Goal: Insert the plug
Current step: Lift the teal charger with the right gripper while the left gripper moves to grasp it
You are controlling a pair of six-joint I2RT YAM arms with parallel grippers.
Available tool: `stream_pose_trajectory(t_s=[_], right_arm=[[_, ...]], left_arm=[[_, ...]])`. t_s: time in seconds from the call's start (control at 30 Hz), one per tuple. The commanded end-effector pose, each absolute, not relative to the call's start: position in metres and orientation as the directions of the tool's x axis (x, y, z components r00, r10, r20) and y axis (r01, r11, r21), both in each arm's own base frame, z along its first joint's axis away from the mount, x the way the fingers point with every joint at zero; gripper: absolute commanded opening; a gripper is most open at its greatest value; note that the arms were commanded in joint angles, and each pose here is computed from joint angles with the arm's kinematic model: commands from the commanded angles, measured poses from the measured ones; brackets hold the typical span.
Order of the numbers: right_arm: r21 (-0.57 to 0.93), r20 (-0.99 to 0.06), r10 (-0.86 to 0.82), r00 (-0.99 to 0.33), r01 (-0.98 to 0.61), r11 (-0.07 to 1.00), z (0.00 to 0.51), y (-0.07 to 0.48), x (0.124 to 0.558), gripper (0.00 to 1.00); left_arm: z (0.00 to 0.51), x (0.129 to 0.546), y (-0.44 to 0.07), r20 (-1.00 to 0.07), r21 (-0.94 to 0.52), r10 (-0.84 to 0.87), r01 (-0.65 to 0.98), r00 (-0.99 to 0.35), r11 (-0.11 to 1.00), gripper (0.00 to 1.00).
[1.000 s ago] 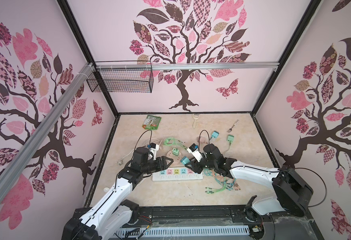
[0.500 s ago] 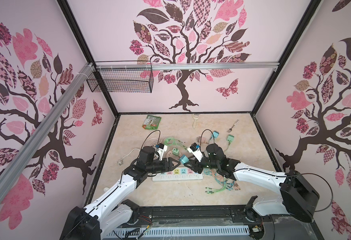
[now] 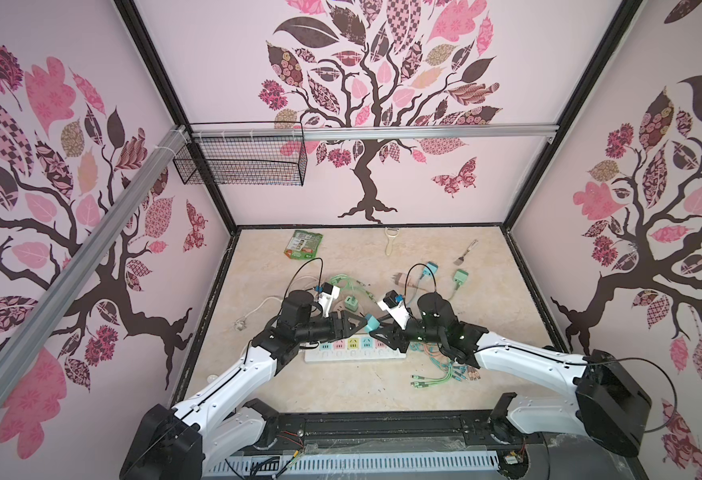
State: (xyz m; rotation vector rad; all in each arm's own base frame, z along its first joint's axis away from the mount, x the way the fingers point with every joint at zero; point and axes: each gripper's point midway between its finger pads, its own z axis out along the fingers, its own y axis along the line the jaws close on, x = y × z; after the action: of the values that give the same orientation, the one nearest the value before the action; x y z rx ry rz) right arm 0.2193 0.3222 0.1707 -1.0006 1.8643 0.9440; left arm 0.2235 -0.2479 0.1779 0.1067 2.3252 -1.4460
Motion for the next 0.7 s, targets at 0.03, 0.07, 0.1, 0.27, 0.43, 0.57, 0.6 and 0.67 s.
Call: stream_pose_trajectory(t_s=[0.03,0.07,0.1,0.27,0.43,0.57,0.6,0.67], right_arm=[[0.194,-0.922,-0.245,-0.301,-0.905,0.379,0.197,0.326,0.215,0.31],[0.191,-0.923,-0.243,-0.298,-0.905,0.381,0.198,0.326,0.215,0.31],[0.190,-0.922,-0.247,-0.297,-0.905,0.381,0.197,0.326,0.215,0.31],[0.179,-0.926,-0.247,-0.287,-0.906,0.383,0.197,0.325,0.213,0.31],[0.163,-0.928,-0.246,-0.279,-0.900,0.405,0.195,0.319,0.215,0.31],[0.160,-0.927,-0.250,-0.280,-0.897,0.411,0.193,0.318,0.215,0.31],[0.162,-0.927,-0.248,-0.281,-0.897,0.411,0.193,0.318,0.215,0.31],[0.164,-0.930,-0.240,-0.280,-0.897,0.409,0.194,0.318,0.214,0.31]], left_arm=[[0.203,0.229,-0.261,-0.416,-0.848,-0.143,0.326,-0.898,0.418,0.62],[0.203,0.228,-0.264,-0.417,-0.847,-0.136,0.330,-0.899,0.418,0.61],[0.202,0.227,-0.267,-0.416,-0.845,-0.129,0.331,-0.900,0.419,0.60],[0.200,0.227,-0.279,-0.418,-0.837,-0.105,0.338,-0.902,0.429,0.51],[0.198,0.229,-0.280,-0.412,-0.839,-0.108,0.330,-0.905,0.433,0.37],[0.198,0.229,-0.280,-0.412,-0.838,-0.107,0.330,-0.905,0.434,0.29],[0.197,0.229,-0.281,-0.411,-0.837,-0.107,0.329,-0.905,0.436,0.27],[0.195,0.230,-0.280,-0.412,-0.836,-0.107,0.328,-0.905,0.440,0.22]])
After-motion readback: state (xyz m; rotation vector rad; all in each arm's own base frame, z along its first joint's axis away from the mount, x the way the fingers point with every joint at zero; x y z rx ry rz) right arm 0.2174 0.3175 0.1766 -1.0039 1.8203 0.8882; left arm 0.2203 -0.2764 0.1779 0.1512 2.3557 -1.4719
